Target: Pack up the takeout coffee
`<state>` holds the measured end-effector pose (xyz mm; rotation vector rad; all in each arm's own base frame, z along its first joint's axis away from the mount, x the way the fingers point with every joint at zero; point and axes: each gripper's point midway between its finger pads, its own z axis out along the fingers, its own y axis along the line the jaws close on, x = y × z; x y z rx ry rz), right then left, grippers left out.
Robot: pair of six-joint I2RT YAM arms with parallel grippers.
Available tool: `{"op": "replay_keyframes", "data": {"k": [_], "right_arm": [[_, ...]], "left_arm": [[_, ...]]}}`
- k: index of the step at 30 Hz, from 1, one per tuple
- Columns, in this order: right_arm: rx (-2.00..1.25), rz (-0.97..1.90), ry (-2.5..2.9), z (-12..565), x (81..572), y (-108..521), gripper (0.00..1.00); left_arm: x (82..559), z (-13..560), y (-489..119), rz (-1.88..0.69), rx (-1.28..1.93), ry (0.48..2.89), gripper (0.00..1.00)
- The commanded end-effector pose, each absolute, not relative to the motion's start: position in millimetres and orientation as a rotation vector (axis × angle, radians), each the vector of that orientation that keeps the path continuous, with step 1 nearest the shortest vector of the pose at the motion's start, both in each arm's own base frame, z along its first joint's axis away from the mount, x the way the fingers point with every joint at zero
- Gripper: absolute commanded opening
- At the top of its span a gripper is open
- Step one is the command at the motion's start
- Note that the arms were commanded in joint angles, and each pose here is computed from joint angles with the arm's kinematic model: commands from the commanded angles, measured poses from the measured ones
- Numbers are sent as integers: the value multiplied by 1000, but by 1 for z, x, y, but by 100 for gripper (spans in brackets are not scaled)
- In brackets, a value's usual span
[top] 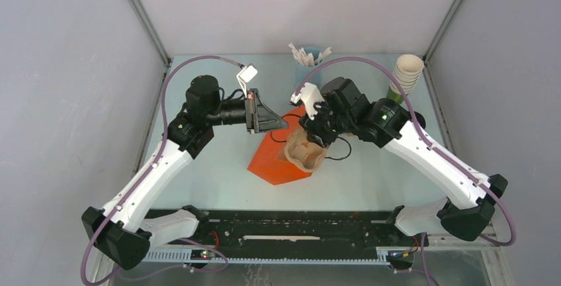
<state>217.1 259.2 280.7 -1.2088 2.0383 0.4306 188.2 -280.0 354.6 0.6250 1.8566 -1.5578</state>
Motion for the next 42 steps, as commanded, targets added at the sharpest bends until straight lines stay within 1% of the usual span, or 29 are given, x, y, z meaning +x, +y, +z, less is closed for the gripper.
{"op": "replay_keyframes", "data": {"k": [1,7,10,14,22,26,33,37,42], "right_arm": [[-1176,259,1980,292,241,254,33],[-1115,157,2009,293,248,246,32],[-1127,201,2000,292,243,249,32],[-1081,311,1969,308,235,251,32],[-987,315,1889,328,231,247,30],[-978,107,1870,320,239,241,29],[-1014,-79,1868,307,244,245,30],[-1007,-88,1886,296,236,251,31],[-1057,35,1877,282,219,273,32]], "left_arm": [[182,386,-281,-1568,687,1746,0],[181,384,-281,-1570,689,1748,0],[182,382,-281,-1569,690,1754,0],[183,380,-281,-1567,685,1760,0],[186,381,-281,-1555,666,1765,0],[187,381,-281,-1554,655,1769,0],[191,382,-281,-1542,617,1779,0],[200,381,-280,-1514,543,1799,0],[206,384,-279,-1517,469,1796,0]]}}
